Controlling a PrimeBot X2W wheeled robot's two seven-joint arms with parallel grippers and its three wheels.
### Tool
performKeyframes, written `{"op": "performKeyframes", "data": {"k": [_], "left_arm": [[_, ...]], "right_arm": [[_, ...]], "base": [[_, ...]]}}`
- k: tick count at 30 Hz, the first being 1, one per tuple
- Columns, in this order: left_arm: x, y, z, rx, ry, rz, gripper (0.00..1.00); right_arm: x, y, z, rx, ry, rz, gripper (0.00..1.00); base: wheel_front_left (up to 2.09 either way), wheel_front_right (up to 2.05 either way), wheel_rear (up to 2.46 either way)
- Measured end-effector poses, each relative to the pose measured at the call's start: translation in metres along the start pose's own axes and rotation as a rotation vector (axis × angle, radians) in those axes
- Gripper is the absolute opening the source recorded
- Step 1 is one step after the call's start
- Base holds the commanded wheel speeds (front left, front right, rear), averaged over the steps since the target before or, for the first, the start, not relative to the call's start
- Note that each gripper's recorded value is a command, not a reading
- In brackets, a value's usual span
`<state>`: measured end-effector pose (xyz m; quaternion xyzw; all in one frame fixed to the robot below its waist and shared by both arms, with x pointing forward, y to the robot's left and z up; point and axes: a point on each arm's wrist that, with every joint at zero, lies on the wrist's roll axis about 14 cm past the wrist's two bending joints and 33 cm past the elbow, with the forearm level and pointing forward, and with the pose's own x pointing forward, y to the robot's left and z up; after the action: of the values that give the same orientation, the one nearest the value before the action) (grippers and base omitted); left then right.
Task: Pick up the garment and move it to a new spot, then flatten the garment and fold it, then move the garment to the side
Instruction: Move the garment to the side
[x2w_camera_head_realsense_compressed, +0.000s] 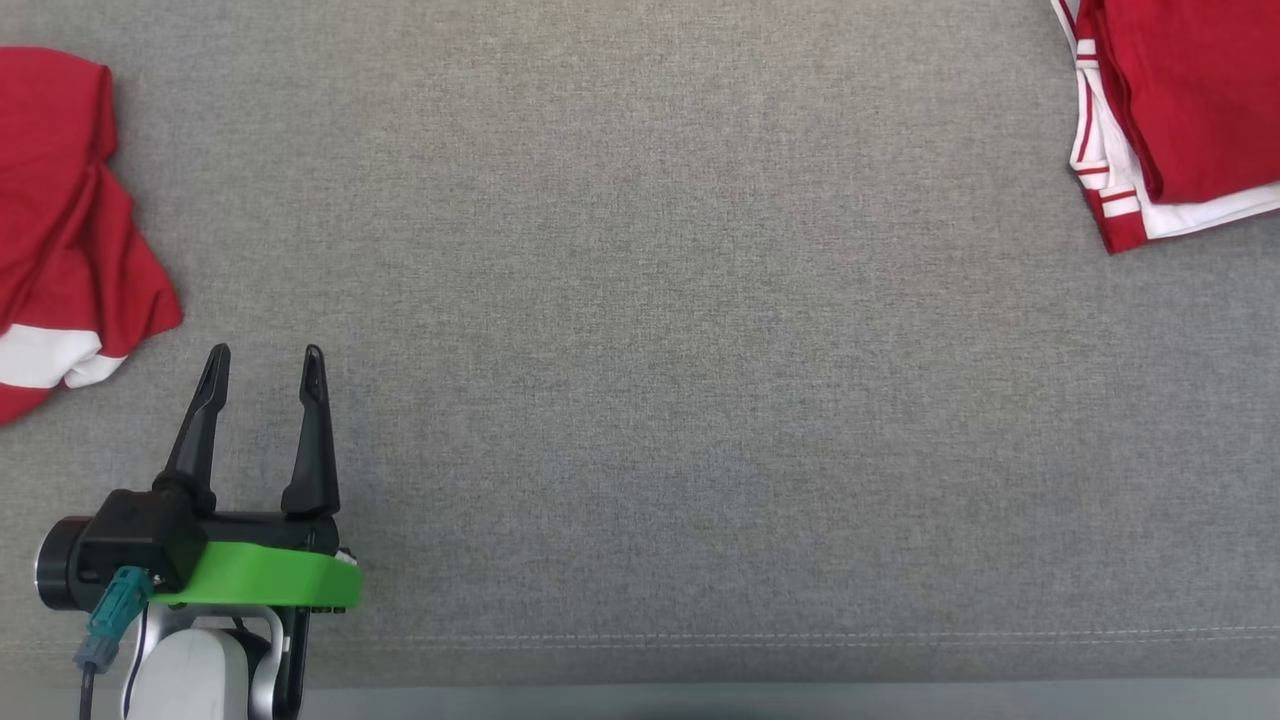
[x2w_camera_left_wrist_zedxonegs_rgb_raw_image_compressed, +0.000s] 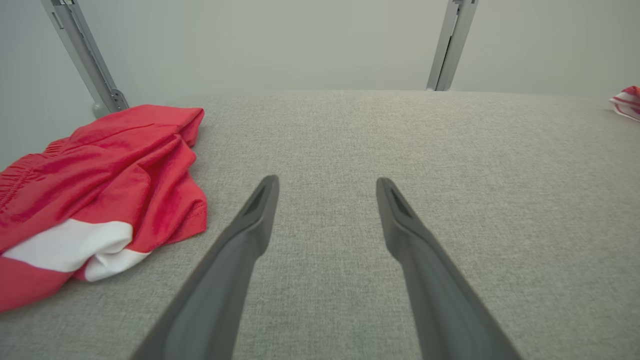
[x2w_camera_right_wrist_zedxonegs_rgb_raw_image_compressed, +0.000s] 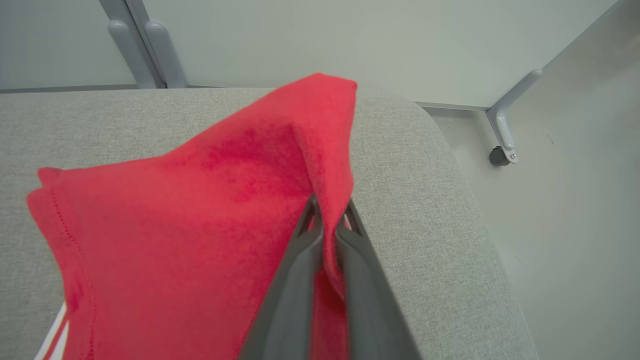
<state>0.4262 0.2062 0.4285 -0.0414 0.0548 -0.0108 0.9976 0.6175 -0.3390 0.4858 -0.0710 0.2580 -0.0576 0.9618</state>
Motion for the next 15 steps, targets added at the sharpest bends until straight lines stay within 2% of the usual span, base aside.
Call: {"op": "performKeyframes", "data": {"k": [11, 12, 13, 14, 15], "left_arm": [[0.001, 0.000, -0.004, -0.002, 0.010, 0.001, 1.00], [0.001, 0.000, -0.004, -0.002, 0.009, 0.001, 1.00], [0.001, 0.000, -0.004, -0.002, 0.008, 0.002, 1.00], [0.001, 0.000, -0.003, -0.003, 0.007, 0.002, 1.00], [0.001, 0.000, -0.003, -0.004, 0.006, 0.001, 1.00]], "right_arm": [[0.003, -0.003, -0.010, -0.021, 0.042, -0.011, 0.00], [0.003, -0.005, -0.010, -0.026, 0.043, -0.015, 0.21], [0.002, -0.007, -0.009, -0.036, 0.040, -0.020, 0.73], [0.001, -0.010, -0.008, -0.037, 0.037, -0.025, 1.00], [0.000, -0.012, -0.008, -0.035, 0.035, -0.029, 1.00]], "base": [[0.00, 0.00, 0.00], [0.00, 0.00, 0.00], [0.00, 0.00, 0.00], [0.00, 0.00, 0.00], [0.00, 0.00, 0.00]]}}
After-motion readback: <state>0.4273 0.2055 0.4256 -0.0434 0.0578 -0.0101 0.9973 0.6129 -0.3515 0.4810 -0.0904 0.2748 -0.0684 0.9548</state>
